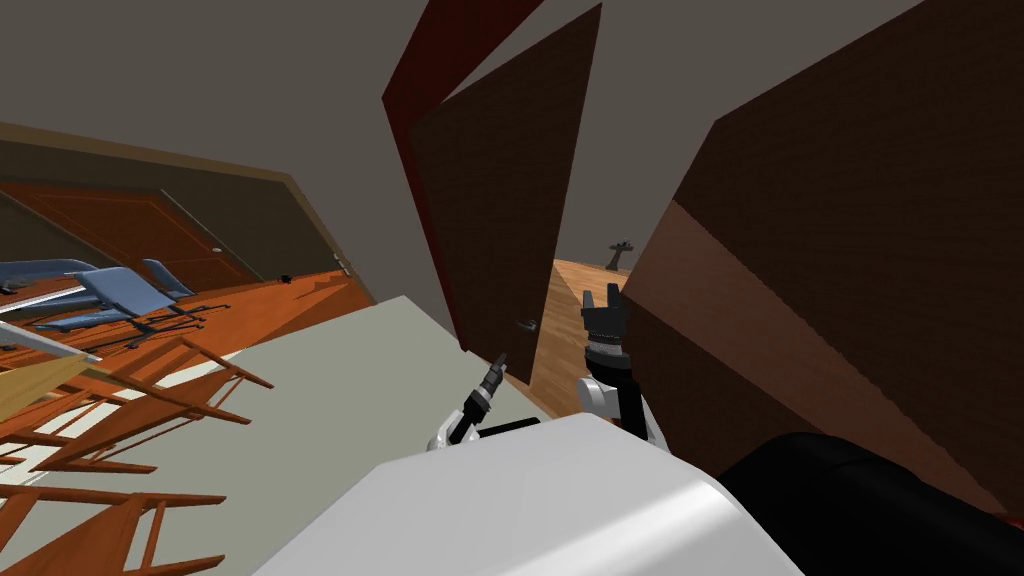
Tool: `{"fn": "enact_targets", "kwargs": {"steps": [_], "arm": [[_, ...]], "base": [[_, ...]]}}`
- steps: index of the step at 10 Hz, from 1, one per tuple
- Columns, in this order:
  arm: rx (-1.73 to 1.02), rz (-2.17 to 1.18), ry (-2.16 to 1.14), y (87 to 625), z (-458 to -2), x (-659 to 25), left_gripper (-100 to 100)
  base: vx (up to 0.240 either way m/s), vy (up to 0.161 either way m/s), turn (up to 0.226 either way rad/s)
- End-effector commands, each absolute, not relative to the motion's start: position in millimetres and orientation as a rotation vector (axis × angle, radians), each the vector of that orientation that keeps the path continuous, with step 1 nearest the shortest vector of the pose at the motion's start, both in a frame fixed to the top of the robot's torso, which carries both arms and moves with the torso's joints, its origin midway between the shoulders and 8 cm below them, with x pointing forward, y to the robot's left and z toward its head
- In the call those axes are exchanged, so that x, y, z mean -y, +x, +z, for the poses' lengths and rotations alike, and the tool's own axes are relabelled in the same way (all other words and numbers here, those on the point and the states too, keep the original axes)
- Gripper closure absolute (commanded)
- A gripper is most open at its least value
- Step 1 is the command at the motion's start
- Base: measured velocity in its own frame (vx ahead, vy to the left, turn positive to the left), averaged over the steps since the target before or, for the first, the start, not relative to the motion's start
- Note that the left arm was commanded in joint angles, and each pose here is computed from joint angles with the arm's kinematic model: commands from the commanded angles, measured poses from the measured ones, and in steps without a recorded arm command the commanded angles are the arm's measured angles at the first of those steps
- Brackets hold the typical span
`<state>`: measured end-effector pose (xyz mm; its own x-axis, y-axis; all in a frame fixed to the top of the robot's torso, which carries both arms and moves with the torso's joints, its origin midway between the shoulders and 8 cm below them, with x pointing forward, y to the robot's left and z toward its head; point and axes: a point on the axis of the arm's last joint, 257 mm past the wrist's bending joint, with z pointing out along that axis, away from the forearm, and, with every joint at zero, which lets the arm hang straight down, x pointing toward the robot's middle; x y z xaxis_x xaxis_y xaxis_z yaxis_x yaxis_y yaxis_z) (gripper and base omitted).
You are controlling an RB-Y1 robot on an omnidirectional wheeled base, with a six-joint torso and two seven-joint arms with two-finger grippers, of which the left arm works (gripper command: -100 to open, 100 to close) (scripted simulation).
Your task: Push the door open
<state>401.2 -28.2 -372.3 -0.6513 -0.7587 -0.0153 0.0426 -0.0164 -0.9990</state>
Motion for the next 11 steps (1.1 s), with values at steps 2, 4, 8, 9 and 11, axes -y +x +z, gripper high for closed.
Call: {"fn": "enact_targets", "kwargs": {"steps": [2, 4, 8, 9, 11], "arm": [[-1.712, -1.731, -0.758, 394.8, -385.5, 33.5, -100], [-1.717, -1.731, -0.759, 394.1, -387.6, 34.8, -100], [-1.726, -1.697, -0.761, 396.7, -394.8, 21.7, -100], [-1.726, -1.694, -0.762, 397.0, -395.3, 20.9, -100], [-1.724, -1.688, -0.766, 397.9, -396.3, 19.4, -100]], "base": [[0.105, 0.055, -0.019], [0.056, 0.036, -0.015], [0.130, -0.110, -0.032], [0.144, -0.119, -0.020], [0.149, -0.135, -0.029]]}}
